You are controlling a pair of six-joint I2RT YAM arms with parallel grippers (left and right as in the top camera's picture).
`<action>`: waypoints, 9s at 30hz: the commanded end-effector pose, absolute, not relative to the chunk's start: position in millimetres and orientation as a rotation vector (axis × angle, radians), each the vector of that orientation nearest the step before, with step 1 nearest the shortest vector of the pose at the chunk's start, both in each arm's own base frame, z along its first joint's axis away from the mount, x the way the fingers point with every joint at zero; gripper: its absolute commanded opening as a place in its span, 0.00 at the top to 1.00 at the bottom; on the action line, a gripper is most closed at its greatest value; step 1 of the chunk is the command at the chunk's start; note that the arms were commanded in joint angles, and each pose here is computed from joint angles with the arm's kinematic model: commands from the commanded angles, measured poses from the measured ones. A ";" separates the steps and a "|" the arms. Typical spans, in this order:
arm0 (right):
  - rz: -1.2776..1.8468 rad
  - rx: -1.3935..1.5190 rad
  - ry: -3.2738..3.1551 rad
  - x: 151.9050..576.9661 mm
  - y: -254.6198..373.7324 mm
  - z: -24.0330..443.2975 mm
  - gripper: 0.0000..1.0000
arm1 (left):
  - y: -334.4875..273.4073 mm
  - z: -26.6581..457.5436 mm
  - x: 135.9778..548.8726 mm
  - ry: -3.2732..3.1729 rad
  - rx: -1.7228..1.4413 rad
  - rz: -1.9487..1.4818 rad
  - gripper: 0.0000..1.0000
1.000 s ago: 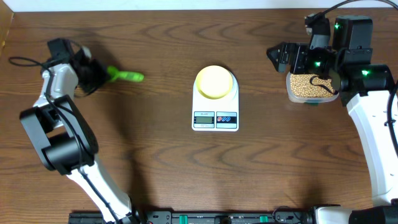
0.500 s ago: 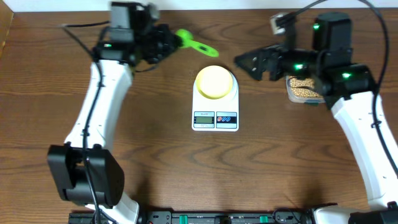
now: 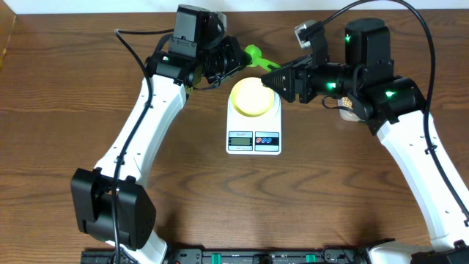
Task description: Scoop item into bowl and weigh 50g on scale
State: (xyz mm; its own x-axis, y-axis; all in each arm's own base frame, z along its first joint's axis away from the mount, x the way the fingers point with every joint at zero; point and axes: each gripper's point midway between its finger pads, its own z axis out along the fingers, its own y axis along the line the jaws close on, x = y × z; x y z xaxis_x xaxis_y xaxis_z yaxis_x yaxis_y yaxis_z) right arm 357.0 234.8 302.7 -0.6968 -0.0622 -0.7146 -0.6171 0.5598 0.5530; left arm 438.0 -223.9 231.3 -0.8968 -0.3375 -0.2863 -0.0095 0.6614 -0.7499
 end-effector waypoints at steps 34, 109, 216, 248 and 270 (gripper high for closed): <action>0.985 -0.395 2.163 377.0 224.9 304.1 0.99 | -240.6 265.9 422.8 2.414 -0.223 -1.162 0.93; -0.065 0.259 2.507 355.1 37.2 238.1 0.99 | -268.6 31.3 304.3 2.717 0.925 -0.141 0.46; -0.102 0.273 2.486 351.7 30.5 244.4 0.99 | -238.9 223.1 295.6 2.321 0.638 -0.281 0.31; -0.279 0.298 2.510 340.4 2.7 240.3 0.99 | -151.1 271.7 205.4 2.415 0.478 -0.276 0.02; -0.342 0.377 2.581 338.1 -21.6 201.2 0.99 | -158.0 273.4 207.6 2.426 0.519 -0.282 0.02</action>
State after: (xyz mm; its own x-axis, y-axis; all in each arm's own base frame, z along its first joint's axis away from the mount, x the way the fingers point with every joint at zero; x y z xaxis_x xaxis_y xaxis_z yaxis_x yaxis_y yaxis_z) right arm 337.6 -16.2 210.0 -0.8233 0.2035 -0.5299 0.3215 0.9365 -0.1399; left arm 205.2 -153.3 259.1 -0.7447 0.3040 -0.5941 0.4163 0.9074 -0.0575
